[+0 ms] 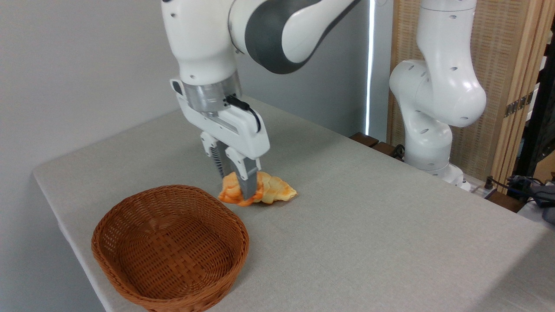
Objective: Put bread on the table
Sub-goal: 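Lower the roll onto the table beside the pastry and open the gripper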
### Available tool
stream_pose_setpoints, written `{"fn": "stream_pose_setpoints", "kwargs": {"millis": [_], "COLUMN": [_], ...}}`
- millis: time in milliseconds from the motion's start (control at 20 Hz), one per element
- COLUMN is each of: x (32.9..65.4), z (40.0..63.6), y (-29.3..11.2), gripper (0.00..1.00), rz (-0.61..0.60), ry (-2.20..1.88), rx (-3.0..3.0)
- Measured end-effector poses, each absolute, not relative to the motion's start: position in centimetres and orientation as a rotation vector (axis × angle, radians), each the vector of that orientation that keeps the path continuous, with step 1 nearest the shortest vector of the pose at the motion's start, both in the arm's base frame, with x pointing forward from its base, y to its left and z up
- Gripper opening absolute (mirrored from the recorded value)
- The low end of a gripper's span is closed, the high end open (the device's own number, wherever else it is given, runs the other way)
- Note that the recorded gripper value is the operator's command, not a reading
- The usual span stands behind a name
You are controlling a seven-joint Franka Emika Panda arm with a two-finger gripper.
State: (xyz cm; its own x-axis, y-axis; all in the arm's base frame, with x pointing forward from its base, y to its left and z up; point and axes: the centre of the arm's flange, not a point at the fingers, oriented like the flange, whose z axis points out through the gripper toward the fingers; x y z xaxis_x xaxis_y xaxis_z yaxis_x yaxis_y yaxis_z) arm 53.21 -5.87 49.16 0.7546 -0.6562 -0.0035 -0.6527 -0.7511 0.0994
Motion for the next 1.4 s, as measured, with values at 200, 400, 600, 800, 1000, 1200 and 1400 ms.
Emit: {"fn": "stream_pose_setpoints", "kwargs": {"millis": [200, 400, 600, 800, 1000, 1200, 1400], "x": [51.8, 51.0, 50.9, 50.8, 50.8, 50.8, 50.8], "z": [47.7, 46.8, 46.6, 46.7, 46.7, 46.7, 46.7], "y": [-5.8, -5.7, -5.7, -5.7, -5.7, -5.7, -5.7], "gripper": [0.57, 0.97, 1.0, 1.0, 1.0, 1.0, 1.0], "rz": [-0.155, -0.23, -0.239, -0.237, -0.237, -0.237, -0.237], "ry": [-1.073, -1.093, -1.093, -1.093, -1.093, -1.093, -1.094], "rx": [2.828, 2.798, 2.795, 2.796, 2.795, 2.795, 2.796]}}
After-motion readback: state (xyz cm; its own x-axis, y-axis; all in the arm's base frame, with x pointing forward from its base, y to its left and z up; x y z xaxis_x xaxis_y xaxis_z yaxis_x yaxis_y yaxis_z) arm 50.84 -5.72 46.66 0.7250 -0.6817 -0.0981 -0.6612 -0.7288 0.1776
